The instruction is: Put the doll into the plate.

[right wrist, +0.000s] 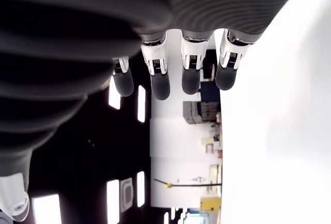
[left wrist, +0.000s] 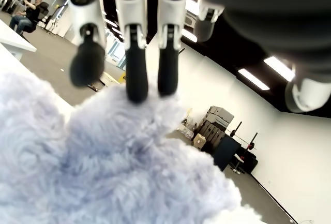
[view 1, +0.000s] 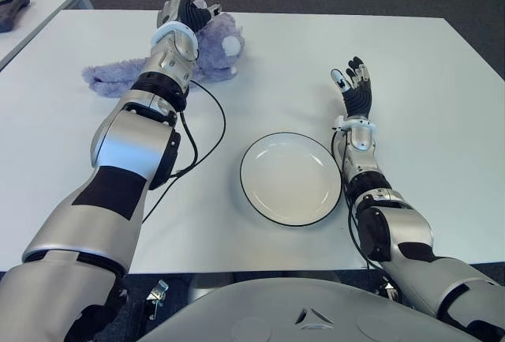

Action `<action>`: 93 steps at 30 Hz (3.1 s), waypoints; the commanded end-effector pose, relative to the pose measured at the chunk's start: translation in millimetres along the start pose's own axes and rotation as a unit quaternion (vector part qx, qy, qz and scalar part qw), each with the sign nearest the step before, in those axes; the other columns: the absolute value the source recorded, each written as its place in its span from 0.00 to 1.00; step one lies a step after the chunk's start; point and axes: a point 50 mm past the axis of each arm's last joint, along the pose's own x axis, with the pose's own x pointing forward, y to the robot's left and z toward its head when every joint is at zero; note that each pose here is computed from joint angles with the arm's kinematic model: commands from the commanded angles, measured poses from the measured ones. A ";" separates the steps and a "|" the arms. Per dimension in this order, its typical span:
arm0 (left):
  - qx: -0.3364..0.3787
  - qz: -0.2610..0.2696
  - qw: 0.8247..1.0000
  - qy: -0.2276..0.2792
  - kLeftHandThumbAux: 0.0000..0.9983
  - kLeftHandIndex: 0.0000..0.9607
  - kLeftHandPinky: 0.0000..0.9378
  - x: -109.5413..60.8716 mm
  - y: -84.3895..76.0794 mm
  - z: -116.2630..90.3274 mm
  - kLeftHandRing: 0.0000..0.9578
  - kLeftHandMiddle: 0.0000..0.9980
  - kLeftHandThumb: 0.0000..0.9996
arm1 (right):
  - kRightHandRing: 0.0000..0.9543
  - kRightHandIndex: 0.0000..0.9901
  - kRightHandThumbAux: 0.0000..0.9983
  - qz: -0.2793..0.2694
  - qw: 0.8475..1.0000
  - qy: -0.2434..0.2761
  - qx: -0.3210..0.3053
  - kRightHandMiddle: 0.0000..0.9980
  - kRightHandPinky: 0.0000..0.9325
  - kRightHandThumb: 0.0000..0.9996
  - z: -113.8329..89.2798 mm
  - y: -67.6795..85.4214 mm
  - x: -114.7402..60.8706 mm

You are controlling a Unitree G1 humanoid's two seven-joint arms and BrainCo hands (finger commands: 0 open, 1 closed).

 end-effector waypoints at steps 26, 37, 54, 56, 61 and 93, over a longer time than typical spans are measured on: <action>0.026 -0.019 0.999 0.001 0.35 0.01 0.76 -2.1 -12.0 15.1 0.48 0.30 0.26 | 0.06 0.08 0.57 -0.038 0.944 0.325 -0.029 0.10 0.03 0.00 -138.7 -34.8 -155.6; 0.024 -0.049 0.998 -0.009 0.34 0.00 0.87 -7.2 -28.9 22.9 0.70 0.41 0.27 | 0.06 0.07 0.58 -0.037 0.946 0.321 -0.019 0.10 0.04 0.00 -138.0 -32.0 -155.2; 0.020 -0.062 0.998 -0.017 0.35 0.00 0.90 -10.8 -38.8 26.1 0.75 0.57 0.29 | 0.06 0.07 0.58 -0.037 0.945 0.325 -0.022 0.10 0.02 0.00 -138.7 -32.0 -156.3; 0.016 -0.065 0.998 -0.018 0.35 0.00 0.90 -11.7 -41.1 27.1 0.76 0.56 0.28 | 0.06 0.07 0.57 -0.040 0.944 0.327 -0.022 0.10 0.02 0.00 -139.0 -32.2 -156.6; 0.014 -0.078 0.996 -0.030 0.34 0.00 0.89 -16.4 -52.1 37.4 0.76 0.50 0.28 | 0.06 0.08 0.57 -0.046 0.943 0.328 -0.012 0.10 0.02 0.00 -139.2 -31.7 -156.4; 0.047 -0.104 0.991 -0.064 0.30 0.09 0.74 -22.2 -65.7 26.8 0.65 0.54 0.50 | 0.07 0.10 0.57 -0.044 0.942 0.331 -0.013 0.12 0.02 0.00 -139.6 -30.5 -156.4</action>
